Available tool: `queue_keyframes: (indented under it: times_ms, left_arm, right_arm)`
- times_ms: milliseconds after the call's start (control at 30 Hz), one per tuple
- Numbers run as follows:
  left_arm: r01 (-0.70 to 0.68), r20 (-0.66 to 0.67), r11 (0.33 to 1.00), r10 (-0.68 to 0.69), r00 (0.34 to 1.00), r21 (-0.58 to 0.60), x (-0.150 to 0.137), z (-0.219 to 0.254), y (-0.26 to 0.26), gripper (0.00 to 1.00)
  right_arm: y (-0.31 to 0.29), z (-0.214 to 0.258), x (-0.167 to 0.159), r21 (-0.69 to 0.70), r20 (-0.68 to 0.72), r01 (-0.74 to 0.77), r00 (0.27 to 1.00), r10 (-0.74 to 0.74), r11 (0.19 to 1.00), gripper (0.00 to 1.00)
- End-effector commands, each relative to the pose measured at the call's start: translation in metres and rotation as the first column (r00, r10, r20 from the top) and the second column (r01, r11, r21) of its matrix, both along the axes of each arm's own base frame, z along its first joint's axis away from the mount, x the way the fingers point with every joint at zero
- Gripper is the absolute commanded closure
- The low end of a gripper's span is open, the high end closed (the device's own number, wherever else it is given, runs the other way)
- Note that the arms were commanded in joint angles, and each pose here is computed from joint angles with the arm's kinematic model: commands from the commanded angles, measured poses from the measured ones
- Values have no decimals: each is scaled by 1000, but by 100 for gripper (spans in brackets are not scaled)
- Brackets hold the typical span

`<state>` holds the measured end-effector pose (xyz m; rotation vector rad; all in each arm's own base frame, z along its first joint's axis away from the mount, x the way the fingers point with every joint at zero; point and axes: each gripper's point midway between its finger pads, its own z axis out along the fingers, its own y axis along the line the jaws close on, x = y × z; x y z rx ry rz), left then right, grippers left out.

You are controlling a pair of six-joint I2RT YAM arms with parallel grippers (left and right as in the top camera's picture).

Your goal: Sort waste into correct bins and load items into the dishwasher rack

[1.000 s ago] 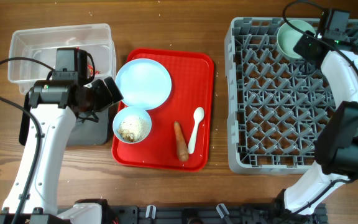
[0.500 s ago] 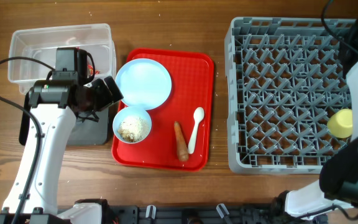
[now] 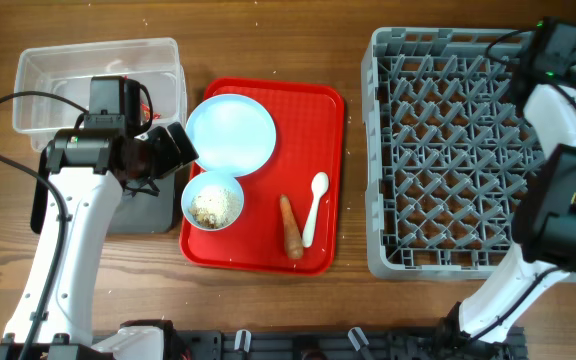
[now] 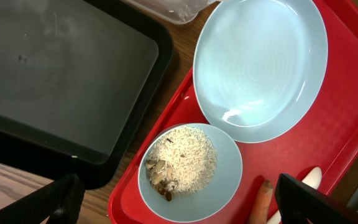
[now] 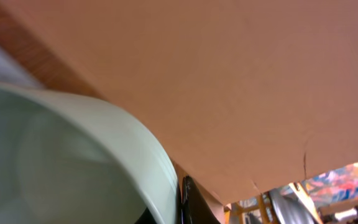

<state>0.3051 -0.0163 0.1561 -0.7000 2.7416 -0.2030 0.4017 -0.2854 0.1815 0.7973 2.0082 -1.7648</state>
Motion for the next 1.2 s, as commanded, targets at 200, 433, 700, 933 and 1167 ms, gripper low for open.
queue_keyframes:
  times_ms: [200, 433, 700, 933, 1167]
  left_arm:
    - [5, 18, 1000, -5, 1000, -6, 1, 5, 0, 0]
    - [5, 18, 1000, -5, 1000, -6, 1, 5, 0, 0]
    - [6, 21, 1000, -5, 1000, -6, 2, 5, 0, 0]
    - [6, 22, 1000, -5, 1000, -6, 2, 5, 0, 0]
    - [5, 49, 1000, -5, 999, -7, 8, 7, 0, 0]
  right_arm:
    - [85, -48, 51, 195, -115, -281, 945, 307, 940, 89]
    - [114, -74, 37, 317, -182, -288, 916, 356, 904, 67]
    - [134, -82, 29, 486, -102, -319, 904, 415, 814, 55]
    - [213, -12, 52, 641, 349, -649, 723, 596, 411, 25]
    - [338, 40, 38, 605, 725, -756, 392, 566, -250, 23]
